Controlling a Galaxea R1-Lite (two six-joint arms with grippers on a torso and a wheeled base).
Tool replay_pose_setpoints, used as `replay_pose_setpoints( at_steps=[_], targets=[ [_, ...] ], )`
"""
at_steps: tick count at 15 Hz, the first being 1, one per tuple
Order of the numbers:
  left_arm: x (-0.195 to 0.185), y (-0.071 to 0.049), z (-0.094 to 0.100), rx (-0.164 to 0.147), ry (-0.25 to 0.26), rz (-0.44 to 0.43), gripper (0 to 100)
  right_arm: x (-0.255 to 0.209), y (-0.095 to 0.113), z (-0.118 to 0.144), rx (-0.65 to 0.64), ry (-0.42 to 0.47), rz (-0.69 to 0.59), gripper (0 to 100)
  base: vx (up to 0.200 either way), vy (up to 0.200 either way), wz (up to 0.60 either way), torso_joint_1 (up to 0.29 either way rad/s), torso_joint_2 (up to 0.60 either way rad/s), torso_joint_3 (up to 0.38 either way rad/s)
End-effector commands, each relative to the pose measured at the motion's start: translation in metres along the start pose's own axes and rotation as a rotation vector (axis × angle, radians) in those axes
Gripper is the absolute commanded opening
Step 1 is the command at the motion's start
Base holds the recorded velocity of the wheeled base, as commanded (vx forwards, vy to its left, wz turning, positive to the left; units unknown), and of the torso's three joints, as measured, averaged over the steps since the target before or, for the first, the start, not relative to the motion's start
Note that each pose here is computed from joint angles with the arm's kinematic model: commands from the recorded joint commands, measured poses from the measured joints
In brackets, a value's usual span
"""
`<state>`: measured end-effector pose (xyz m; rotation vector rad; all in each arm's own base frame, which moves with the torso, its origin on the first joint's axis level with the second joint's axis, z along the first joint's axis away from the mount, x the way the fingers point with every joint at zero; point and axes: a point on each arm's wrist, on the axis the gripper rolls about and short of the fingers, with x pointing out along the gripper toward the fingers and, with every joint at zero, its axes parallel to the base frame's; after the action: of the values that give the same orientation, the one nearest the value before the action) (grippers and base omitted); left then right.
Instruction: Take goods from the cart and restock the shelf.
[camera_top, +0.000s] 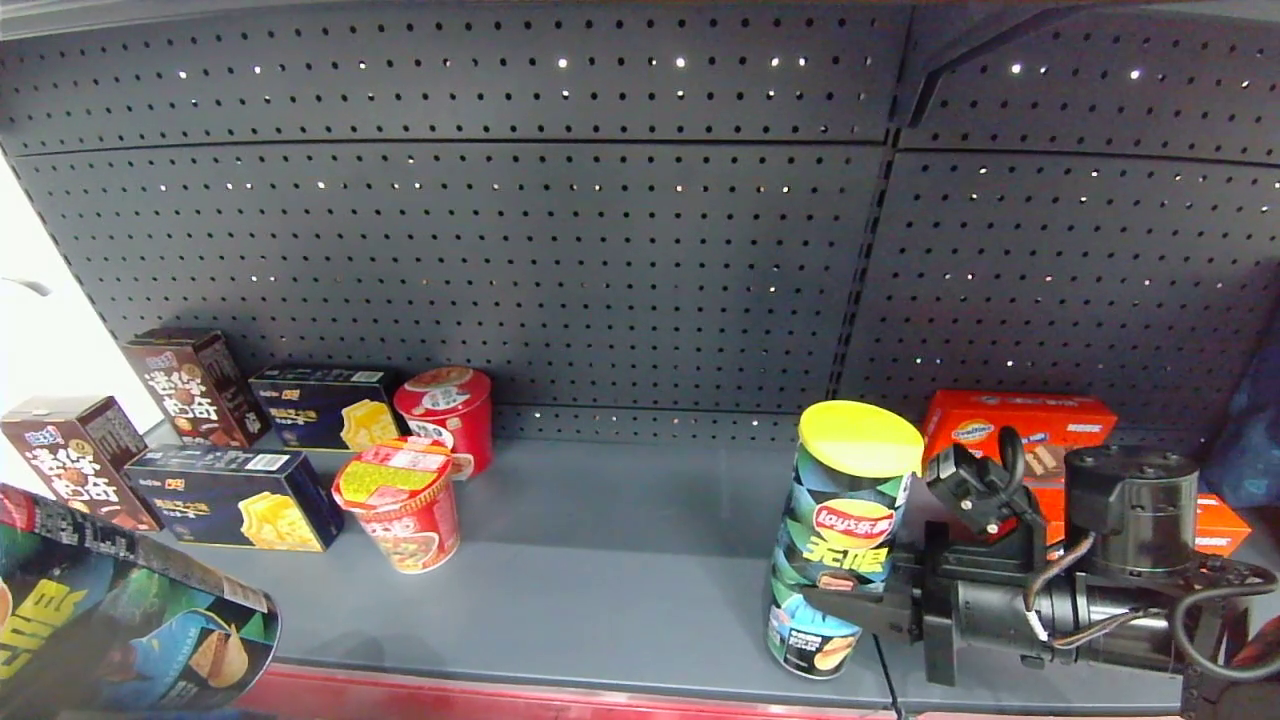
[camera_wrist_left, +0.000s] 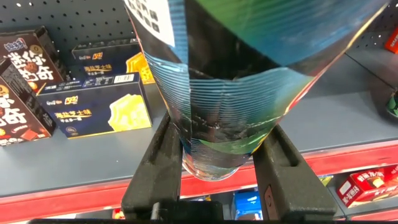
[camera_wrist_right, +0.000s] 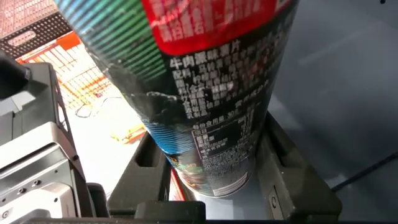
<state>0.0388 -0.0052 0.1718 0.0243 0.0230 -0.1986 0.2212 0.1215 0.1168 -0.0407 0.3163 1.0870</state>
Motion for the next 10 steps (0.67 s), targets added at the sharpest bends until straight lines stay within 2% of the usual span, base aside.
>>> replay_pose_setpoints(
  at_steps=[1,9,10],
  targets=[
    [0.0004,0.0,-0.0011,0.0,0.005,0.0,0,0.0038,-0.0025,-0.0034,0.009,0.013,0.002,0,0.0,0.0,0.0,0.0,0.0,0.0],
    [0.0002,0.0,-0.0023,-0.007,0.008,0.0,0,0.0125,-0.0085,-0.0072,0.013,0.023,0.007,0,0.0,0.0,0.0,0.0,0.0,0.0],
    [0.0001,0.0,-0.0014,-0.007,0.005,0.0,0,0.0136,-0.0093,-0.0084,0.015,0.025,0.006,100,0.0,0.0,0.0,0.0,0.0,0.0]
  ],
)
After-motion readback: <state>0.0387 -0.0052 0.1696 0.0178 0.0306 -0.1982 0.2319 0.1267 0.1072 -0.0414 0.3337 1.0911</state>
